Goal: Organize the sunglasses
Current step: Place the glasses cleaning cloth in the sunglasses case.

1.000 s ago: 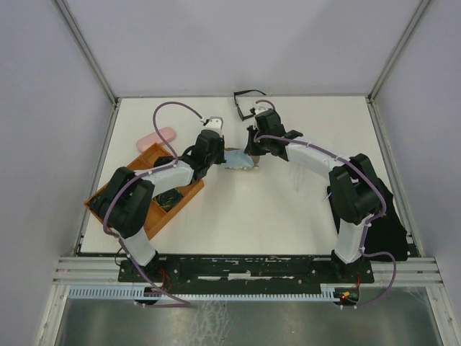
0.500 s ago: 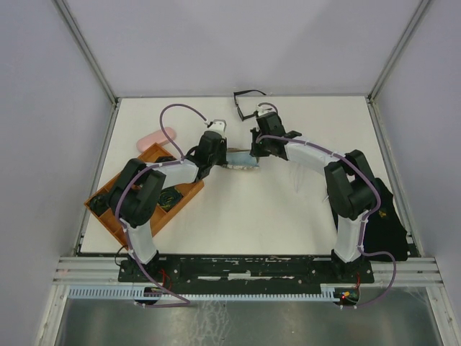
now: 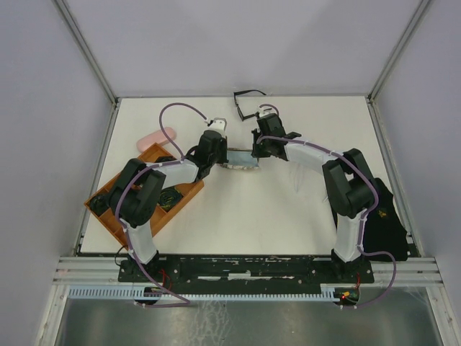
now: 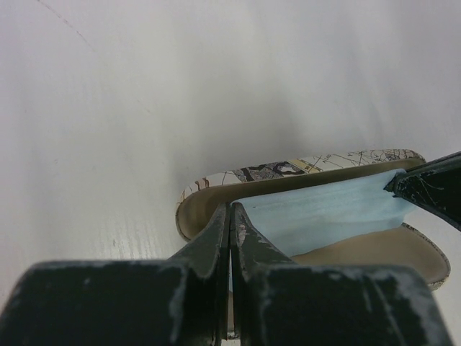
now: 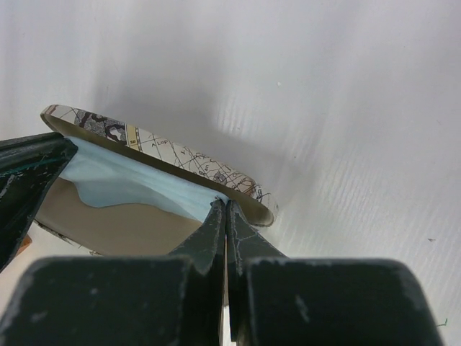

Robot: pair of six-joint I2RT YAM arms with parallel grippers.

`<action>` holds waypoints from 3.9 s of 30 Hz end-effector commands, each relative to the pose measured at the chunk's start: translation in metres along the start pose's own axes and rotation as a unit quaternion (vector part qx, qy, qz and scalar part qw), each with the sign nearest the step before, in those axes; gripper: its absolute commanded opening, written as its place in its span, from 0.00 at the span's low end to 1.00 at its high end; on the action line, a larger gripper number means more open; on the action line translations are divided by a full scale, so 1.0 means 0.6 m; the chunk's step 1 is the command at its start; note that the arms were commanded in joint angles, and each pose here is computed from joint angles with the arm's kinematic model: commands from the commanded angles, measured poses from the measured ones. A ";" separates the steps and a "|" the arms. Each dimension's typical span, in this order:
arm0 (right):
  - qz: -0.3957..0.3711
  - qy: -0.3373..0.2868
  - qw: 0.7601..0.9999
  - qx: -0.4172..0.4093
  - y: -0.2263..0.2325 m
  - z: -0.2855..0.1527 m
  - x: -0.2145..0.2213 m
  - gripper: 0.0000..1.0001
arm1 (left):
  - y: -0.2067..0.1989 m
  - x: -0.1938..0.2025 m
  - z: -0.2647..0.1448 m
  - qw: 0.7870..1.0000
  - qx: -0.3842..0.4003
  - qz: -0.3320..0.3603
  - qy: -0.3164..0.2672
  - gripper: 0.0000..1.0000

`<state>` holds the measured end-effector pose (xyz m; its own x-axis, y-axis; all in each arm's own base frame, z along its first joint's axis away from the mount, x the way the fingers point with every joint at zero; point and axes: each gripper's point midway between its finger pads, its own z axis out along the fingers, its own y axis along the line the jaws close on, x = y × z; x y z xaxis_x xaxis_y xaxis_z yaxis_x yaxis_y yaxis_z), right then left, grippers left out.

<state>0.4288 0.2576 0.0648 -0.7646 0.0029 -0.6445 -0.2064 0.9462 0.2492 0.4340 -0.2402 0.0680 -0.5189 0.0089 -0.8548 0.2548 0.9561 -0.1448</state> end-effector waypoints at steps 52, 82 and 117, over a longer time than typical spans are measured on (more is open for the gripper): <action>0.020 -0.053 0.998 -0.019 0.001 0.030 -0.044 0.26 | 0.020 -0.039 0.024 0.999 -0.022 0.018 -0.044 0.08; 0.019 -0.060 0.998 -0.009 -0.007 0.020 -0.046 0.31 | 0.016 -0.079 0.009 0.997 -0.021 0.008 -0.080 0.05; -0.003 -0.103 0.995 -0.008 -0.008 -0.065 -0.098 0.51 | 0.015 -0.108 -0.058 0.993 -0.016 -0.059 -0.096 0.45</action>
<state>0.4336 0.2431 0.1002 -0.6756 0.0568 -0.7351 -0.2170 0.9376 0.2718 0.4476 -0.2321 0.1130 -0.4069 -0.0360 -0.9128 0.2384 0.9604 -0.1442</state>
